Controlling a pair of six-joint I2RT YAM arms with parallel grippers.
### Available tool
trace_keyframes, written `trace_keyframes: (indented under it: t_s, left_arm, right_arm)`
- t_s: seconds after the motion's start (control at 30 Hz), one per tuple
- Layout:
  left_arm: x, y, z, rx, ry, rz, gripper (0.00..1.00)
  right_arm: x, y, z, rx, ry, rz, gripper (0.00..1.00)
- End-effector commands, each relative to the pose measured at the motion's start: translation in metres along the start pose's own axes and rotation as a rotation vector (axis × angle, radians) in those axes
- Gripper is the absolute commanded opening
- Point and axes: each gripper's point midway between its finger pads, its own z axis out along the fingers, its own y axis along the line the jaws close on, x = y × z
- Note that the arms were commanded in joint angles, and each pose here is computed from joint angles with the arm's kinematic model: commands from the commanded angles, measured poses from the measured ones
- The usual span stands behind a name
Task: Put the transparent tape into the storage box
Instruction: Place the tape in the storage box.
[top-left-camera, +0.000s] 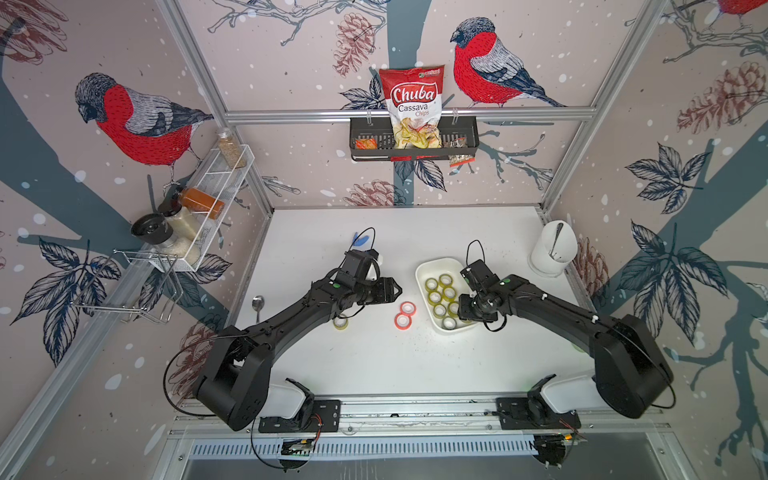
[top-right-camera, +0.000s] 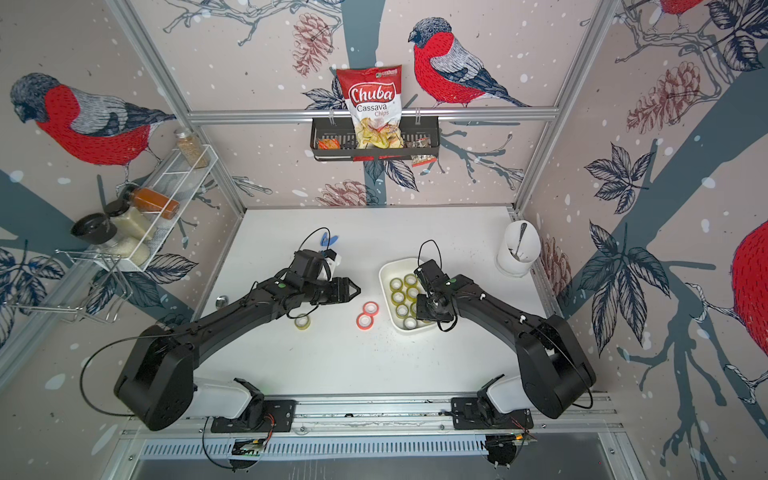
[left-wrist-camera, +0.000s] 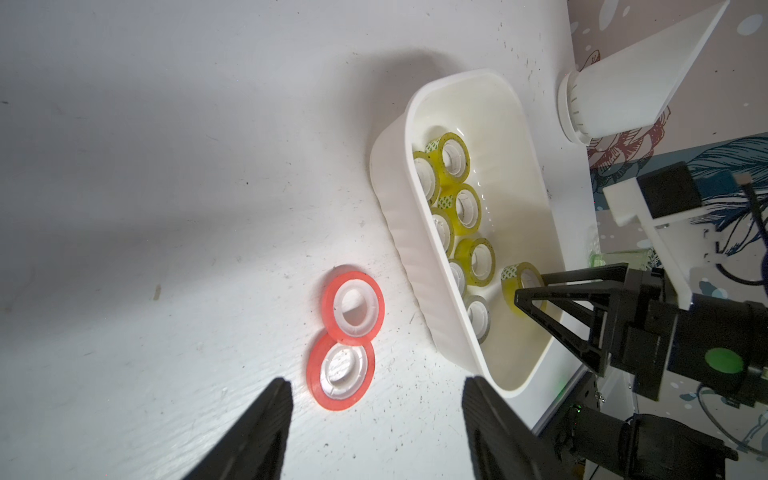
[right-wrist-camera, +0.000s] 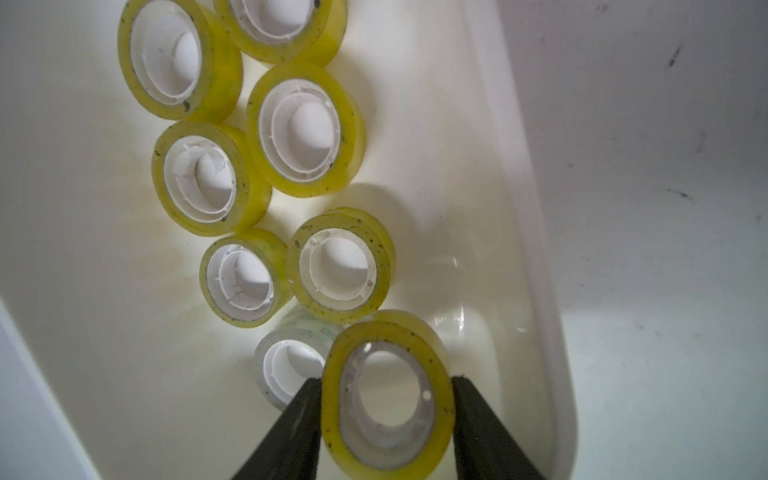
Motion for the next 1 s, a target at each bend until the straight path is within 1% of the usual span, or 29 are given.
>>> trace_keyframes:
  t_s: [0.0,0.2,0.4,0.63,0.83,0.97]
  left_arm:
    - [-0.005,-0.003,-0.001,0.007,-0.024,0.021,0.7]
    - [-0.005,-0.002,0.0,0.004,-0.024,0.021,0.7]
    - [-0.004,-0.001,0.0,-0.004,-0.022,0.021,0.7]
    - [-0.004,0.0,-0.002,-0.013,-0.024,0.021,0.7]
    - [-0.005,0.001,-0.002,-0.016,-0.025,0.02,0.7]
    - [-0.005,0.0,-0.001,-0.015,-0.025,0.02,0.7]
  right_arm:
    - [0.0,-0.007,0.002,0.039,-0.004,-0.004,0.52]
    - [-0.002,-0.009,0.008,0.043,-0.022,-0.016,0.52]
    - [0.001,-0.011,0.015,0.054,-0.006,-0.011,0.52]
    - [-0.002,-0.011,0.014,0.058,-0.012,-0.008,0.56]
    - [-0.004,-0.011,0.008,0.054,-0.024,-0.003,0.56]
    - [-0.003,-0.011,0.007,0.047,-0.023,0.003,0.53]
